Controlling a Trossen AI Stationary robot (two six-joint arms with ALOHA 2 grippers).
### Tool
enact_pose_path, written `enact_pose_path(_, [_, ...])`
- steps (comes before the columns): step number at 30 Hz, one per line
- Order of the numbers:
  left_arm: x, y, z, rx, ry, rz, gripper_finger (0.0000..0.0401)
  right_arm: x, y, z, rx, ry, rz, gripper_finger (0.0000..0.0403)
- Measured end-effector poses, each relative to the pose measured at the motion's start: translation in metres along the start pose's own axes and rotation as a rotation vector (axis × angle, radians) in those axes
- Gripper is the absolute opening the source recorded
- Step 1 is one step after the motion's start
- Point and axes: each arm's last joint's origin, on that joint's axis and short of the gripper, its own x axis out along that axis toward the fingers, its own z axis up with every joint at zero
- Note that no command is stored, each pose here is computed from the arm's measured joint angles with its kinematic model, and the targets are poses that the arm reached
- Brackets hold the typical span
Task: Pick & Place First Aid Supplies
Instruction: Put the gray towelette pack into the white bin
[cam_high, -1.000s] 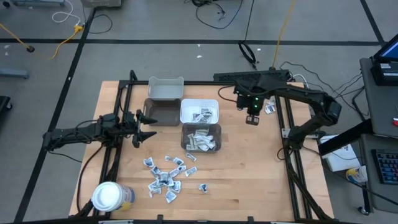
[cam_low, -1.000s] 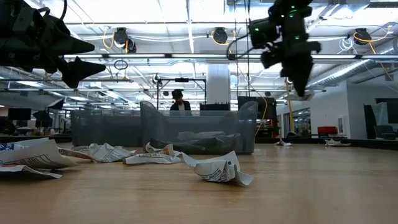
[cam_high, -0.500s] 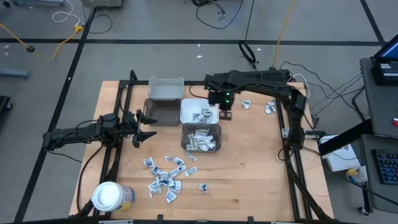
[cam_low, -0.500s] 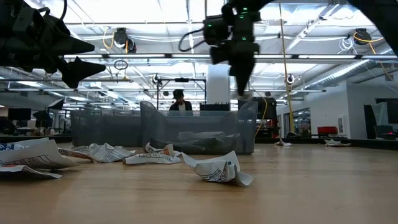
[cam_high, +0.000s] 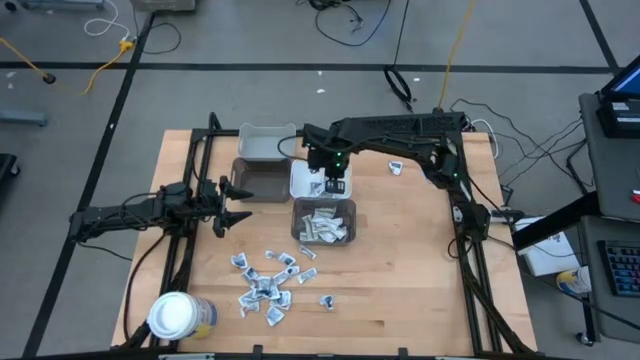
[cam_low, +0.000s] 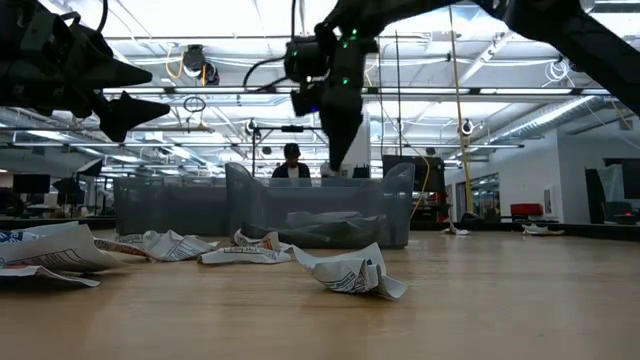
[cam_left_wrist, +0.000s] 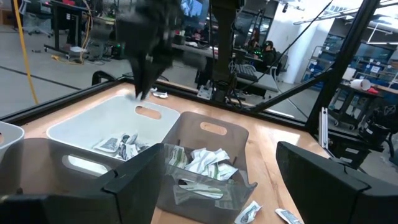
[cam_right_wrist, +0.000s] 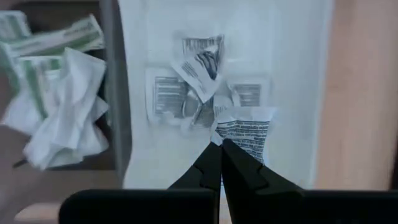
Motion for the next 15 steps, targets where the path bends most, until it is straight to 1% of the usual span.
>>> enact_pose_path(8, [0.000,0.000,0.000,0.000,0.000,0.000,0.0310,0.044,0.000,0.005,-0.004,0.009,0.006,0.0000])
enact_pose_path(12, [0.000,0.000,0.000,0.000,0.000,0.000,0.0310,0.053,0.002,0.005,-0.019,0.011,0.007,0.0008])
enact_pose_path(15, [0.000,0.000,0.000,0.000,0.000,0.000,0.0310,0.054,0.004,0.005,-0.037,0.015,0.010,0.0029])
